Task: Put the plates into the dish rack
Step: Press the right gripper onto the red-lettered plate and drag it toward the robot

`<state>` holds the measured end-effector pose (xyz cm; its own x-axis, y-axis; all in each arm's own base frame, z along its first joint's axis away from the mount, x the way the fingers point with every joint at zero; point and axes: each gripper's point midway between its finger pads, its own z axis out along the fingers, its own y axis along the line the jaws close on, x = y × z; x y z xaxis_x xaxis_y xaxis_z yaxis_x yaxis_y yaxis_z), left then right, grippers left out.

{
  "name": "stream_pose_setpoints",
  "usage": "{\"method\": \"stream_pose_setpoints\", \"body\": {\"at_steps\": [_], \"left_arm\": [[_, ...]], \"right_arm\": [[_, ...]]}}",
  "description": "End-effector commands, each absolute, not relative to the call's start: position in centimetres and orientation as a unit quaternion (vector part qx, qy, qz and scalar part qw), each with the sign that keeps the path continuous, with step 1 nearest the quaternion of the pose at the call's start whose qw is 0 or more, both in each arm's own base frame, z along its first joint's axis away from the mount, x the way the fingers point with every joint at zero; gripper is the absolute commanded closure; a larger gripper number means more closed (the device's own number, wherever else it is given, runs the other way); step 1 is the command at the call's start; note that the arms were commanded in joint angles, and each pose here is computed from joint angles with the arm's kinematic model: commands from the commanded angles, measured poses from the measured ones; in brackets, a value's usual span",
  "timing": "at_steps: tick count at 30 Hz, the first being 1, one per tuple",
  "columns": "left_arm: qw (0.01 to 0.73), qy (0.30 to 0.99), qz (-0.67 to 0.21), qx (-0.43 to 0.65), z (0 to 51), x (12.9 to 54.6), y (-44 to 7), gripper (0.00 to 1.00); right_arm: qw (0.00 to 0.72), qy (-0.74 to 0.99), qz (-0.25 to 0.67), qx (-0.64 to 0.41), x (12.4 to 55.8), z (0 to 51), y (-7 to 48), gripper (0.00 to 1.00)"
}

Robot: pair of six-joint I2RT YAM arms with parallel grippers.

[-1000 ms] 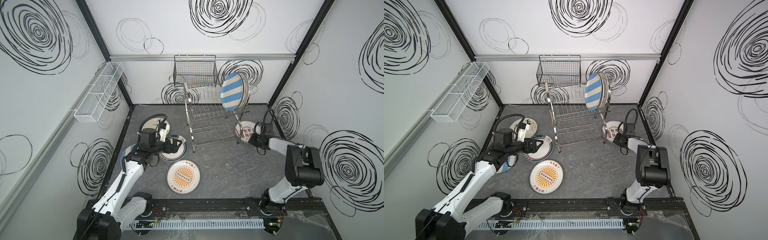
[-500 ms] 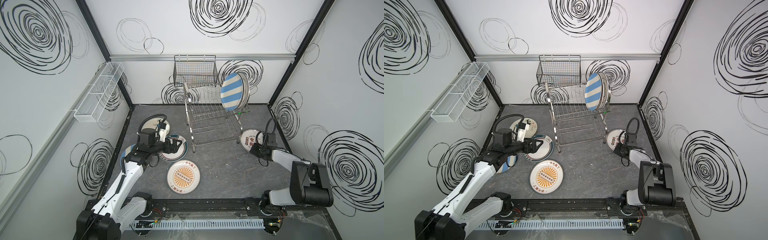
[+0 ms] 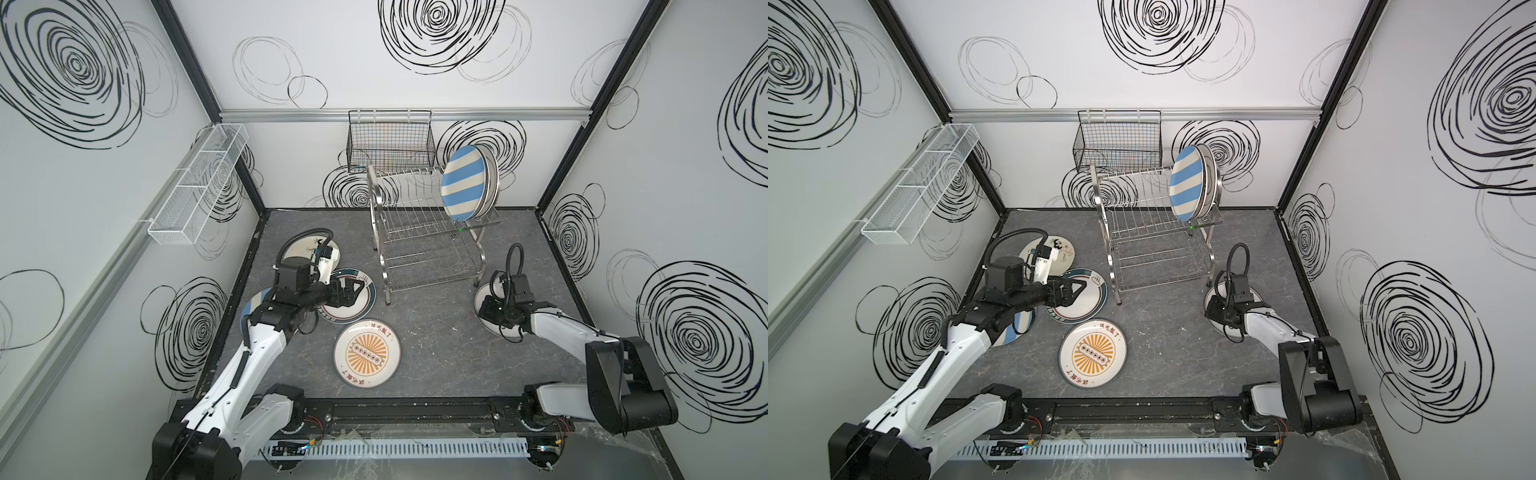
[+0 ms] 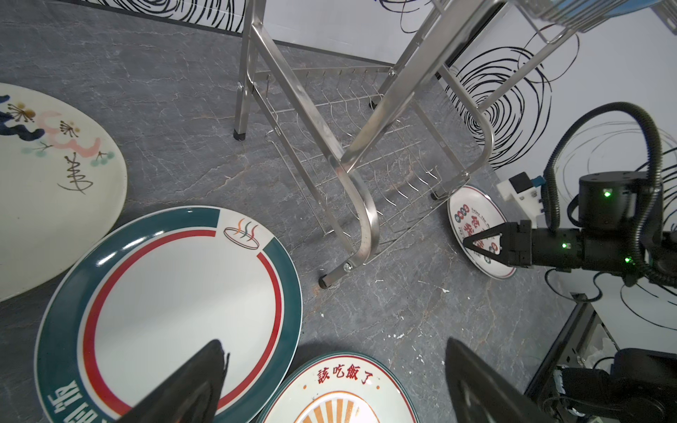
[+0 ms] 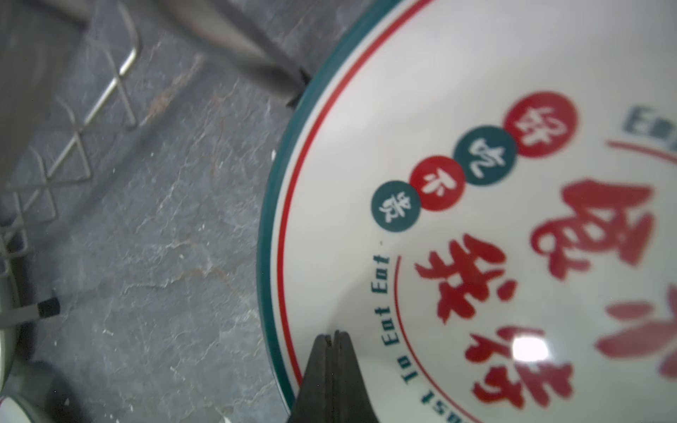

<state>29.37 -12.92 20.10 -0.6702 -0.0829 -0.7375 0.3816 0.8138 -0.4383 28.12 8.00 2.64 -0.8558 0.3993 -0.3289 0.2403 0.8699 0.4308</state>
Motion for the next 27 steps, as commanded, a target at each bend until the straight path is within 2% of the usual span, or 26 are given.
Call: {"method": "stream_pose_setpoints", "body": {"at_steps": [1, 16, 27], "left_arm": [[0.417, 0.853, -0.3, 0.094, 21.0, 29.6, -13.0, 0.04], [0.413, 0.852, -0.31, 0.088, 21.1, 29.5, -13.3, 0.04], [0.409, 0.851, -0.319, 0.083, 20.7, 28.1, -14.8, 0.04]], "right_arm": [[0.19, 0.94, 0.216, 0.182, 26.9, 2.6, 9.4, 1.0], [0.186, 0.921, 0.311, 0.14, 25.3, 3.7, 18.1, 1.0], [0.179, 0.911, 0.366, 0.067, 23.6, 6.4, 24.8, 1.0]]}}
